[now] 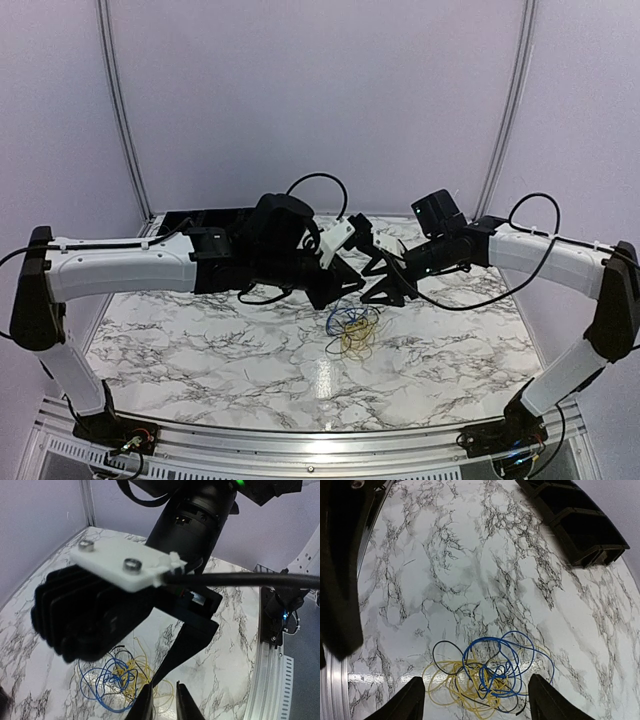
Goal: Untangle the cables
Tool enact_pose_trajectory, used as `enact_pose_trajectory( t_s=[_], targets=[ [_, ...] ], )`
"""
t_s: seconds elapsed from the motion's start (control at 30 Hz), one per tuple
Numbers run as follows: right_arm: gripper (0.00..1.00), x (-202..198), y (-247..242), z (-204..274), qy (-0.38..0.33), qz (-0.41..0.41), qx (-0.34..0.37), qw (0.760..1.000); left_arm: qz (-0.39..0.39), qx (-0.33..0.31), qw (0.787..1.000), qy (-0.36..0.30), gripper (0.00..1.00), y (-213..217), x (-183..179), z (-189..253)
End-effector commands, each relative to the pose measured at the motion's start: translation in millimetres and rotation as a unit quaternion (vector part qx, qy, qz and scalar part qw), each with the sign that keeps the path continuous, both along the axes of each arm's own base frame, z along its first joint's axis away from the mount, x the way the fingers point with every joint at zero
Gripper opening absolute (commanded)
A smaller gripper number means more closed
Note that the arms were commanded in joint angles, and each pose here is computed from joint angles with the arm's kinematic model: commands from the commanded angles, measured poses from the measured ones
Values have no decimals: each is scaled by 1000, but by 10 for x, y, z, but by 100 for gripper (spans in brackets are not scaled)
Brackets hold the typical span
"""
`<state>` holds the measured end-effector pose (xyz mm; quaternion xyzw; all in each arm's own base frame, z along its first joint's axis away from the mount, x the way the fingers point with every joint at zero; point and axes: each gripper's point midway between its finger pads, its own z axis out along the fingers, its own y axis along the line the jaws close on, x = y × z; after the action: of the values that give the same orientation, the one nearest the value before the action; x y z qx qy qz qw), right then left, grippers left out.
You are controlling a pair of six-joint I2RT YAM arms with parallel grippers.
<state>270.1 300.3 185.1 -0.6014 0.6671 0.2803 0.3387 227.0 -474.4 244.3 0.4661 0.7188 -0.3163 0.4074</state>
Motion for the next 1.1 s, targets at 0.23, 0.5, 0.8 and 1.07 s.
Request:
enact_pose_trajectory(
  t_s=[0.23,0.5,0.8,1.07],
  targets=[
    [42,-463,69,-493,-139,135,-97,976,288,-10,955,68,48,1217,392,-505],
    [46,-657,335,-789,-95,158,-100,978,400,-47,909,105,49,1463,615,-592],
    [47,-594,515,-1125,-50,150,-120,980,417,-65,901,103,50,1673,541,-497],
    [43,-473,580,-1372,-36,107,-139,984,428,-84,892,118,52,1867,426,-561]
  ],
)
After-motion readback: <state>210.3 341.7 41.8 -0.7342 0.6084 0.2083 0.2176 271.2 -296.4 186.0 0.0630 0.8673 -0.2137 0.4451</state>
